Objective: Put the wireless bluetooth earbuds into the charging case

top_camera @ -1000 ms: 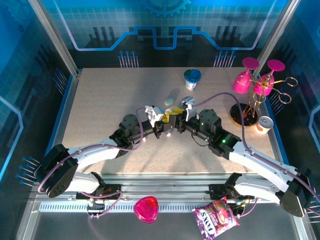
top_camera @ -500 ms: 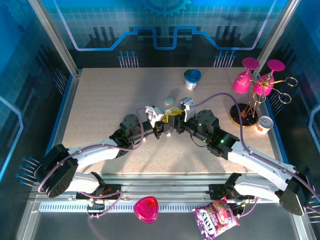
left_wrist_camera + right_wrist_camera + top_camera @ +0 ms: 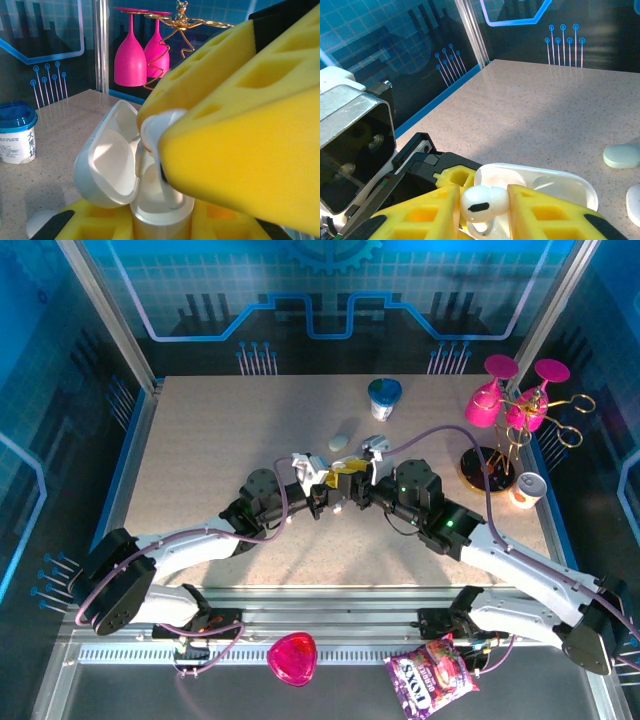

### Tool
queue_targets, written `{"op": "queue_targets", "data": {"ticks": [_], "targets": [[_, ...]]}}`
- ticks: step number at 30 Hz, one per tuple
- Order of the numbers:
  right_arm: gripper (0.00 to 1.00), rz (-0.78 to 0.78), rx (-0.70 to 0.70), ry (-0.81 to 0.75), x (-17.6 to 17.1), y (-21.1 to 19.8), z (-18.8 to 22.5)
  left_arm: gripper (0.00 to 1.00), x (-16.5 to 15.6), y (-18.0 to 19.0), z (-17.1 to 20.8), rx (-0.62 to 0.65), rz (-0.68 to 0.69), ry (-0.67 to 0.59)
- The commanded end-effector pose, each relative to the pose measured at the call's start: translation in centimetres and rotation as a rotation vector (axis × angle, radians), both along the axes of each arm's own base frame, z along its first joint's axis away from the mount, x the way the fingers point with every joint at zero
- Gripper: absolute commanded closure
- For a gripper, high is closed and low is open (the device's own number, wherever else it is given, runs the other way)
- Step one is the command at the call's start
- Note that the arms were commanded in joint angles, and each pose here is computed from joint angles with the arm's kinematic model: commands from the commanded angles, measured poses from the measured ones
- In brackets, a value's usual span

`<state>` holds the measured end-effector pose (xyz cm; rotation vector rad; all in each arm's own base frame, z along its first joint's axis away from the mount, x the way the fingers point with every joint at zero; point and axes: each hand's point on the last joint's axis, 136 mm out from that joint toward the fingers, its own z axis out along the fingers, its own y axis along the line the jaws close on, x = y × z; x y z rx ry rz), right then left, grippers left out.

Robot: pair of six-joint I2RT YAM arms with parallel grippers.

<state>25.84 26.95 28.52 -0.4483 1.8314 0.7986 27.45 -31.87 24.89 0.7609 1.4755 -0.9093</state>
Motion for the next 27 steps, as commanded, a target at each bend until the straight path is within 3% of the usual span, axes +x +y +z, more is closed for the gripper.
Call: {"op": "queue_targets", "data": {"ticks": [1,11,17,27], "targets": [[0.68,-0.006,-0.039,0.071,0.0,-0.2,-1.5,0.85,-0.8,-0.1,5.4,-0.115,-0.031,-0.144],[0.61,-0.023,-0.031,0.068,0.1,-0.6,-0.7,0.85,-0.8,0.0,5.1,-0.106,-0.028,-0.144],[0.44,-0.035,0.009,0.048,-0.2,-1.4,1.2,0.85,-0.7,-0.1,4.7,-0.101,-0.027,-0.14],[0.24,-0.022,0.103,0.003,-1.7,-3.2,3.9,0.85,-0.5,0.1,3.1,-0.049,-0.015,-0.179]]}}
